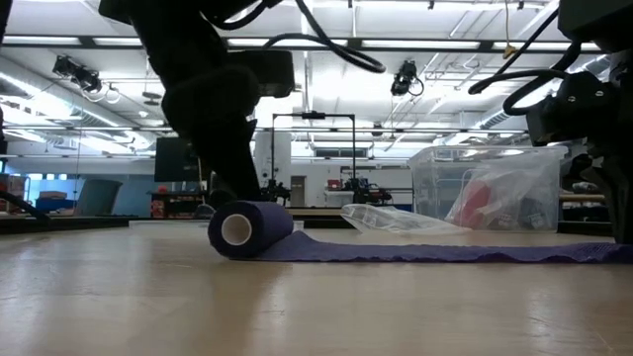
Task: Roll bandage
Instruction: Roll the blue bandage
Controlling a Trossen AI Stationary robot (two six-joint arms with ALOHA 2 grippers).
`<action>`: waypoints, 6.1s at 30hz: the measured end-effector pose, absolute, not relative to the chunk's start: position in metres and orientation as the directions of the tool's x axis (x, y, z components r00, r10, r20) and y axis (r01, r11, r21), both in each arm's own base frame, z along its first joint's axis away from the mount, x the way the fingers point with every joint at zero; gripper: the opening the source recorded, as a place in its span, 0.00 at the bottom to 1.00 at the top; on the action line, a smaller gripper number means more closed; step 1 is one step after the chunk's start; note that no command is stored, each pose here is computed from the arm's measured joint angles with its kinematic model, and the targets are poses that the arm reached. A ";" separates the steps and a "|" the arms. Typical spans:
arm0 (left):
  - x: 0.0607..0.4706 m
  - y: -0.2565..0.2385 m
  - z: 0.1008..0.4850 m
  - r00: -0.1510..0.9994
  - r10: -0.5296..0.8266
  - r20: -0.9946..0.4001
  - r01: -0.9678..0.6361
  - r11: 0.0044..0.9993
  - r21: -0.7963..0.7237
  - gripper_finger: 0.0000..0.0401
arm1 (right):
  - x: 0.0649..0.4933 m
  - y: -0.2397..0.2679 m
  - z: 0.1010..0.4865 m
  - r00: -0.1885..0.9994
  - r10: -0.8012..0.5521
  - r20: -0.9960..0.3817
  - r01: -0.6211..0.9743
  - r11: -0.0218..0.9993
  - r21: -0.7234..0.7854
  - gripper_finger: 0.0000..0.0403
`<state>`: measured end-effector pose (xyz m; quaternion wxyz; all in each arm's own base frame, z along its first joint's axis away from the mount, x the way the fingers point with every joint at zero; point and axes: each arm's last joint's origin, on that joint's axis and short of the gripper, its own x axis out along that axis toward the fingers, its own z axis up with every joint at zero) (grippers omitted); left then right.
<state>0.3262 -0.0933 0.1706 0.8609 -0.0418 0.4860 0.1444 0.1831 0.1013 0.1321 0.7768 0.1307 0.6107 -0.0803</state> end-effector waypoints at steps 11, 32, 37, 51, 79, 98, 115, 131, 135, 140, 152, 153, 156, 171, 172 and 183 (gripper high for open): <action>0.326 -0.093 0.171 0.485 0.208 -0.849 -0.288 0.955 0.069 0.00 | 0.186 0.103 0.141 0.253 0.043 -0.967 0.236 0.966 0.105 0.00; 0.336 -0.090 0.175 0.562 0.194 -0.804 -0.265 0.963 0.047 0.00 | 0.192 0.106 0.153 0.375 0.029 -0.926 0.182 0.978 0.104 0.00; 0.336 -0.090 0.181 0.548 0.258 -0.796 -0.268 0.955 0.125 0.00 | 0.193 0.106 0.153 0.386 0.033 -0.922 0.172 0.979 0.107 0.00; 0.324 -0.088 0.185 0.407 0.313 -0.858 -0.341 0.924 0.175 0.00 | 0.193 0.106 0.153 0.385 0.036 -0.922 0.183 0.976 0.114 0.00; 0.344 -0.096 0.164 0.471 0.238 -0.849 -0.281 0.953 0.112 0.00 | 0.184 0.102 0.144 0.306 0.041 -0.951 0.237 0.964 0.118 0.00; 0.368 -0.090 0.174 0.634 0.141 -0.760 -0.136 0.988 0.070 0.00 | 0.184 0.102 0.144 0.308 0.041 -0.950 0.230 0.966 0.116 0.00; 0.336 -0.101 0.182 0.458 0.175 -0.872 -0.109 0.984 0.141 0.00 | 0.184 0.103 0.144 0.314 0.033 -0.949 0.229 0.967 0.110 0.00; 0.347 -0.100 0.180 0.523 0.127 -0.843 -0.061 0.992 0.112 0.00 | 0.184 0.103 0.144 0.320 0.037 -0.947 0.220 0.969 0.112 0.00; 0.353 -0.097 0.183 0.560 0.103 -0.822 -0.031 0.994 0.104 0.00 | 0.185 0.103 0.144 0.322 0.038 -0.946 0.219 0.969 0.114 0.00; 0.354 -0.095 0.192 0.554 0.093 -0.827 0.013 0.993 0.121 0.00 | 0.185 0.103 0.144 0.322 0.038 -0.946 0.219 0.969 0.114 0.00; 0.335 -0.092 0.190 0.374 0.212 -0.903 -0.035 0.976 0.214 0.00 | 0.185 0.103 0.144 0.323 0.039 -0.946 0.218 0.969 0.114 0.00; 0.335 -0.091 0.187 0.375 0.212 -0.903 -0.038 0.976 0.213 0.00 | 0.185 0.104 0.144 0.323 0.039 -0.945 0.218 0.969 0.115 0.00; 0.333 -0.089 0.179 0.381 0.207 -0.901 -0.046 0.978 0.206 0.00 | 0.185 0.104 0.144 0.324 0.040 -0.945 0.217 0.969 0.115 0.00; 0.344 -0.090 0.179 0.499 0.141 -0.855 -0.040 0.989 0.140 0.00 | 0.185 0.104 0.144 0.328 0.042 -0.944 0.211 0.971 0.116 0.00; 0.345 -0.090 0.179 0.503 0.141 -0.853 -0.043 0.989 0.139 0.00 | 0.185 0.104 0.144 0.328 0.042 -0.944 0.210 0.971 0.116 0.00; 0.348 -0.085 0.177 0.495 0.149 -0.856 -0.012 0.986 0.165 0.00 | 0.185 0.104 0.144 0.328 0.042 -0.944 0.200 0.973 0.113 0.00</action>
